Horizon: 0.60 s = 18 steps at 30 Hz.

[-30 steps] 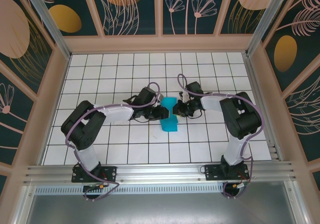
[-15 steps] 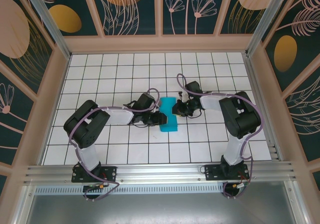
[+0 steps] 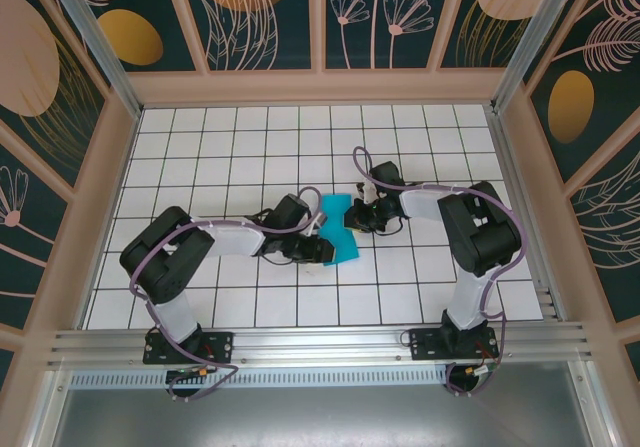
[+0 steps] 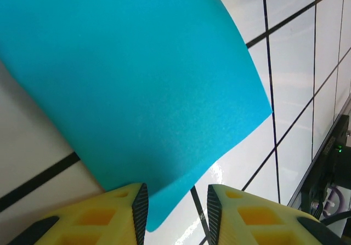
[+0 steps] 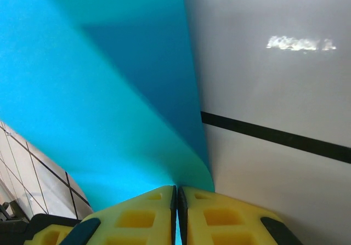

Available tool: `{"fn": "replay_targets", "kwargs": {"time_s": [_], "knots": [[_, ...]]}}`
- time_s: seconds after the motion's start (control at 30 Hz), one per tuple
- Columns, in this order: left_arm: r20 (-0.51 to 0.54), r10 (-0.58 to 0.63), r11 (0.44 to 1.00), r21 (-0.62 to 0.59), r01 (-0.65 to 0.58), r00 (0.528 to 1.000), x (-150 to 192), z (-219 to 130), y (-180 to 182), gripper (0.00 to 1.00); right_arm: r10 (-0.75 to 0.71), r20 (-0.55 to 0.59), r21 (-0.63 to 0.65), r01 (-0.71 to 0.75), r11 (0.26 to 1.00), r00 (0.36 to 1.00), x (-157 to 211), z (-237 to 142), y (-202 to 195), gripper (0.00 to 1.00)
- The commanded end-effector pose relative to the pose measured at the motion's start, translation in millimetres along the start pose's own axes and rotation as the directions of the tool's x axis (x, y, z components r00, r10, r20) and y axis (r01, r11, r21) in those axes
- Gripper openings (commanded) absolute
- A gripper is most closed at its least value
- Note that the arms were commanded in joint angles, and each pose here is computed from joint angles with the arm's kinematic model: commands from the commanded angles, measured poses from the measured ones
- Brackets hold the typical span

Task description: Fold a paper plane with a square sheet of paper (fold left side to right side)

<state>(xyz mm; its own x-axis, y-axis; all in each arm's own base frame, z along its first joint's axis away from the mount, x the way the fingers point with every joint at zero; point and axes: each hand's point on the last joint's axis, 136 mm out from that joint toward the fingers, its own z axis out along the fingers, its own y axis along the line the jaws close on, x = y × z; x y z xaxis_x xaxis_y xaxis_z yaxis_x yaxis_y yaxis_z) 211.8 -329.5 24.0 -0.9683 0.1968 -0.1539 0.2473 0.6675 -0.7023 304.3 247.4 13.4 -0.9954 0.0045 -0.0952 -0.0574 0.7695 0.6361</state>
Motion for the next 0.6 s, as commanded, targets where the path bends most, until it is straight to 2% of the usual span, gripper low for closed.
{"fn": "replay_targets", "kwargs": {"time_s": [0.0,0.3,0.47,0.57], "knots": [[-0.091,0.001,1.0,-0.005,-0.001,0.996,27,0,2,0.37,0.042,-0.058,0.14,-0.033,0.99,0.997,19,17,-37,0.15],[-0.13,0.027,1.0,-0.008,-0.029,0.991,43,-2,-1,0.37,0.041,-0.056,0.14,-0.033,0.99,0.998,19,18,-36,0.15],[-0.038,0.075,0.997,-0.015,-0.075,0.997,21,-26,-19,0.37,0.036,-0.062,0.136,-0.027,0.99,0.997,20,19,-35,0.15],[0.064,0.06,0.997,0.037,-0.063,0.996,-8,-47,-33,0.37,0.03,-0.062,0.136,-0.021,0.991,0.998,20,19,-34,0.15]]}}
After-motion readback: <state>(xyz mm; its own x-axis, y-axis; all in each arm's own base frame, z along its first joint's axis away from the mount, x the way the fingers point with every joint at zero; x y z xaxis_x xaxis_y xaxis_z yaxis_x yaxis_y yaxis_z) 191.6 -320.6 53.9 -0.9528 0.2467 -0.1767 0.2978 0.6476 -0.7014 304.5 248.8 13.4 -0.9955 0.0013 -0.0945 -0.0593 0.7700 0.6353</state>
